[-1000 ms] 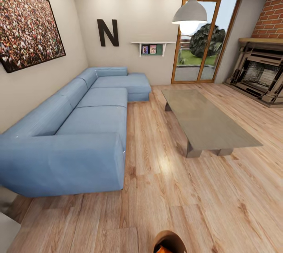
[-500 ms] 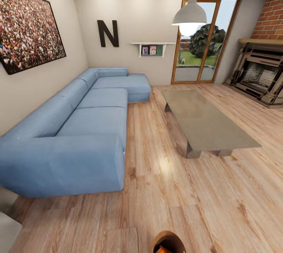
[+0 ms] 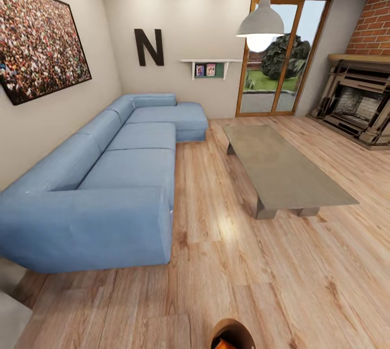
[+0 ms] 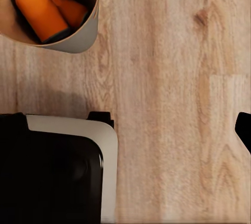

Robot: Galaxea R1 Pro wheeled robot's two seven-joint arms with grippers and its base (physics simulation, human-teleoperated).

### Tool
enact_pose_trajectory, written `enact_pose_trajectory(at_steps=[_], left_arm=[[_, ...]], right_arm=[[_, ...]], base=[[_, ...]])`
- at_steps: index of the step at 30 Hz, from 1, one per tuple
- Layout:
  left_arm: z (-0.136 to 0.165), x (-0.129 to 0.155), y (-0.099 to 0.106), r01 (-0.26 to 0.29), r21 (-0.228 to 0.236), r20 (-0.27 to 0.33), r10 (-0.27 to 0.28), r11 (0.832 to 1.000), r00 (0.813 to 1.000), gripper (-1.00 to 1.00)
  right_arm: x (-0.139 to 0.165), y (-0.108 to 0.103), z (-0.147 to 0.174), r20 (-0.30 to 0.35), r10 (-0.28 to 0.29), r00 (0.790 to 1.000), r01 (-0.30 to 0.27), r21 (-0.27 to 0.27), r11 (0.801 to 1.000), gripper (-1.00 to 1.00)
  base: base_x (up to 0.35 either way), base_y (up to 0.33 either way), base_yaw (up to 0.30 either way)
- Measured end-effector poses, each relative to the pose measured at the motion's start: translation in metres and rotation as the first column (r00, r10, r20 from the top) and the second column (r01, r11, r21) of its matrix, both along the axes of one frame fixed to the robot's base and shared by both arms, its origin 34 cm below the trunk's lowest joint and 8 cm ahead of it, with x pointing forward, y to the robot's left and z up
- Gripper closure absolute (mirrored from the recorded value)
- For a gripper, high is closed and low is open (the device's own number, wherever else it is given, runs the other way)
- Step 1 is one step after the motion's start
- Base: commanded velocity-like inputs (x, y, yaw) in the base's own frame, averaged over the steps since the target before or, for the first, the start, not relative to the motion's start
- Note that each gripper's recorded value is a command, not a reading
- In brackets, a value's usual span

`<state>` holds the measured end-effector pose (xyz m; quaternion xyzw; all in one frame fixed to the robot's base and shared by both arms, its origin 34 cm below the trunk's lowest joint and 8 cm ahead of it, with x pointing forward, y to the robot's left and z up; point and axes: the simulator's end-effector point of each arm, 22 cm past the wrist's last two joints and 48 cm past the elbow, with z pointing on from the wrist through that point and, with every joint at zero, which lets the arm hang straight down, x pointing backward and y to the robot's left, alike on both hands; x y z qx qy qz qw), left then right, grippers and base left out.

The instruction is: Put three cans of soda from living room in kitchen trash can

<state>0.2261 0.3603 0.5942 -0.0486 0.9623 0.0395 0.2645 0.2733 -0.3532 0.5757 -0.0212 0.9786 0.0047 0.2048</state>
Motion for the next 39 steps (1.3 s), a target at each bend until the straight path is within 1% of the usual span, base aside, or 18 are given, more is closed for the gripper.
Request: enact_pose_trajectory(at_steps=[6,17,24,27,28,31,35,39], left_arm=[[0.006,-0.008,-0.001,-0.003,-0.003,-0.014,0.003,1.0,1.0,-1.0],[0.017,-0.013,-0.001,-0.005,-0.003,-0.019,0.005,1.0,1.0,-1.0],[0.024,-0.017,0.003,-0.017,0.015,-0.025,0.018,1.0,1.0,-1.0],[0.027,-0.018,0.006,-0.023,0.024,-0.027,0.024,0.999,0.999,-1.0],[0.028,-0.021,0.006,-0.025,0.027,-0.03,0.026,0.999,0.999,-1.0],[0.031,-0.025,0.007,-0.026,0.029,-0.035,0.027,0.999,0.999,-1.0],[0.034,-0.031,0.008,-0.029,0.032,-0.042,0.03,0.999,0.999,-1.0],[0.038,-0.034,0.008,-0.032,0.033,-0.047,0.033,0.999,0.998,-1.0]], right_arm=[[-0.005,0.0,0.007,-0.005,0.0,1.0,0.0,-0.001,1.0,-1.0],[-0.018,0.003,0.017,-0.02,-0.001,1.0,0.001,0.005,1.0,-1.0],[-0.048,0.016,0.021,-0.058,-0.002,0.998,0.003,0.022,1.0,-1.0],[-0.055,0.02,0.024,-0.068,-0.003,0.998,0.005,0.026,1.0,-1.0],[-0.063,0.02,0.024,-0.078,-0.004,0.997,0.006,0.026,1.0,-1.0],[-0.071,0.018,0.027,-0.087,-0.009,0.996,0.01,0.017,1.0,-1.0],[-0.086,0.01,0.031,-0.106,-0.025,0.994,0.023,-0.021,1.0,-1.0],[-0.103,0.006,0.035,-0.124,-0.034,0.992,0.029,-0.042,0.999,-1.0]], base=[[0.0,0.0,0.0],[0.0,0.0,0.0],[0.0,0.0,0.0],[0.0,0.0,0.0],[0.0,0.0,0.0],[0.0,0.0,0.0],[0.0,0.0,0.0],[0.0,0.0,0.0]])
